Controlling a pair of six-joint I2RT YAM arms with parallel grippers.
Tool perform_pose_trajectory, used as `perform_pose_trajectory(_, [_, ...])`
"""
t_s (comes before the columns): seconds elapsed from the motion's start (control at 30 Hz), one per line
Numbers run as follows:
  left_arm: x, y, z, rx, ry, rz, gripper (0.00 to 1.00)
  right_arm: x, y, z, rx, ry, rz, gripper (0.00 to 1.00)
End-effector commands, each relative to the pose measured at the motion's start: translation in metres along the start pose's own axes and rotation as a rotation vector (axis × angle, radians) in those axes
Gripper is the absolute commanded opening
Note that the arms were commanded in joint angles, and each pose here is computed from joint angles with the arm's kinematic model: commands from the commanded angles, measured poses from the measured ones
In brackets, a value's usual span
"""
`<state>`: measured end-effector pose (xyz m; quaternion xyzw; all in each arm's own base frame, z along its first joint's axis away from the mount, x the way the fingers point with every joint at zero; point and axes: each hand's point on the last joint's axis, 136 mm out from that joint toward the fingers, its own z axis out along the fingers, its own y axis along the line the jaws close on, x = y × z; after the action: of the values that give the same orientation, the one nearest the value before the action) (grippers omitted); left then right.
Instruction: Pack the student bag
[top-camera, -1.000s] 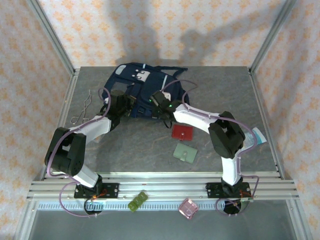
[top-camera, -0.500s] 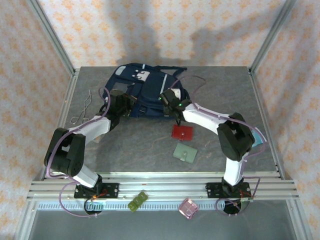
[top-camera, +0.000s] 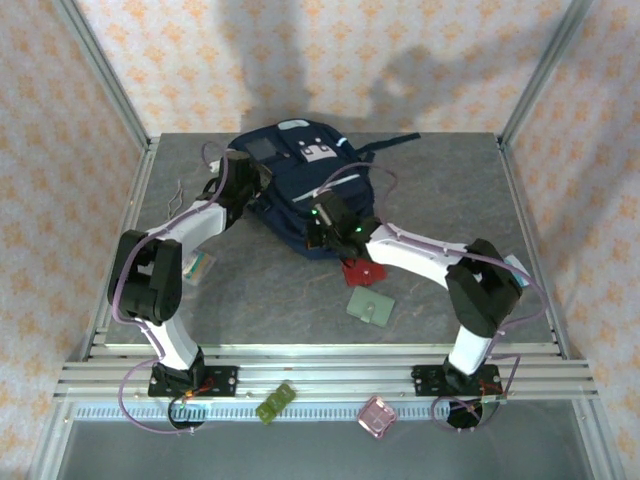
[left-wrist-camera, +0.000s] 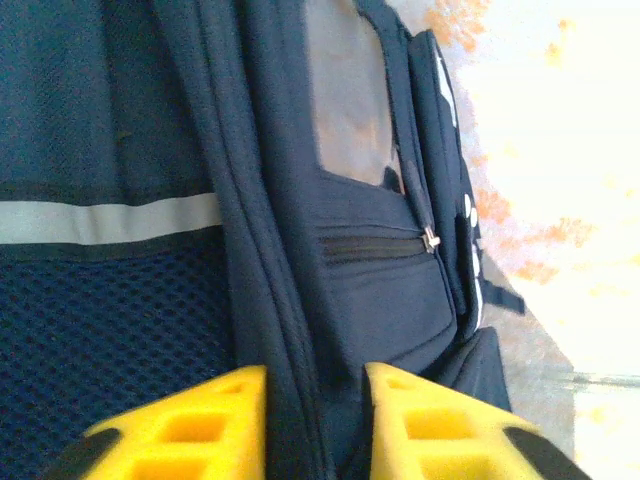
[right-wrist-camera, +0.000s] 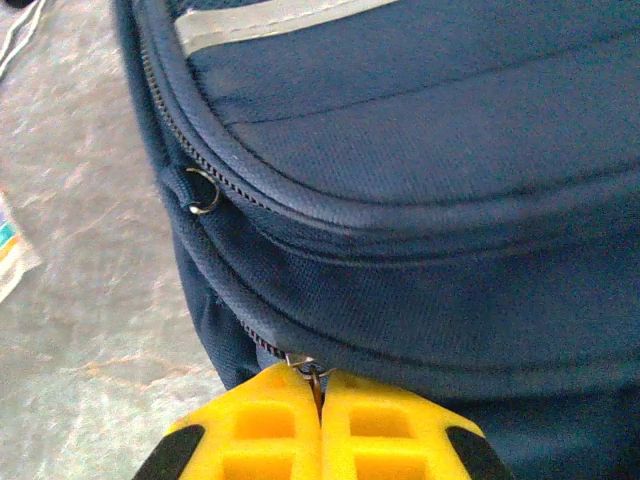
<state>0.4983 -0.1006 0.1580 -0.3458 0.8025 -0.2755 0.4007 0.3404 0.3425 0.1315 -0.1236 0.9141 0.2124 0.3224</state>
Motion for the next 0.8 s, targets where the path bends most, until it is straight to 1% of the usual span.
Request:
perform_pose_trajectory(0.0, [0.0, -0.016, -0.024, 0.074, -0.015, 0.02, 0.42, -0.017, 0.028, -0.001, -0.104, -0.038, 0.025, 0.0])
perform_pose_trajectory(0.13, [0.022, -0.007, -0.055, 0.104, 0.008, -0.006, 0.49, -0.024, 0.035, 0.0, -0.127, -0.049, 0.028, 0.0])
perform_pose_trajectory(0.23, [0.044, 0.012, -0.076, 0.081, 0.014, -0.026, 0.56, -0.027, 0.038, 0.002, -0.14, -0.047, 0.03, 0.0])
perform_pose_trajectory(0.27, [0.051, 0.017, -0.082, 0.091, 0.013, -0.038, 0.57, -0.027, 0.04, 0.003, -0.147, -0.049, 0.029, 0.0])
perform_pose_trajectory(0.33, [0.065, 0.021, -0.095, 0.143, 0.008, -0.065, 0.61, -0.026, 0.04, 0.005, -0.151, -0.043, 0.029, 0.0])
perform_pose_trajectory(0.4, [0.076, 0.016, -0.103, 0.208, 0.017, -0.087, 0.63, -0.024, 0.042, 0.007, -0.162, -0.036, 0.029, 0.0])
perform_pose_trajectory(0.5, [0.087, 0.004, -0.105, 0.281, 0.028, -0.085, 0.65, -0.024, 0.043, 0.009, -0.168, -0.032, 0.027, 0.0])
perform_pose_trajectory(0.57, [0.087, -0.004, -0.104, 0.319, 0.01, -0.081, 0.66, -0.023, 0.045, 0.009, -0.177, -0.028, 0.028, 0.0])
perform_pose_trajectory(0.67, [0.089, -0.011, -0.096, 0.325, -0.014, -0.063, 0.66, -0.02, 0.046, 0.01, -0.183, -0.02, 0.032, 0.0])
perform_pose_trajectory(0.77, [0.093, -0.009, -0.083, 0.309, -0.022, -0.053, 0.67, -0.018, 0.046, 0.01, -0.191, -0.014, 0.03, 0.0])
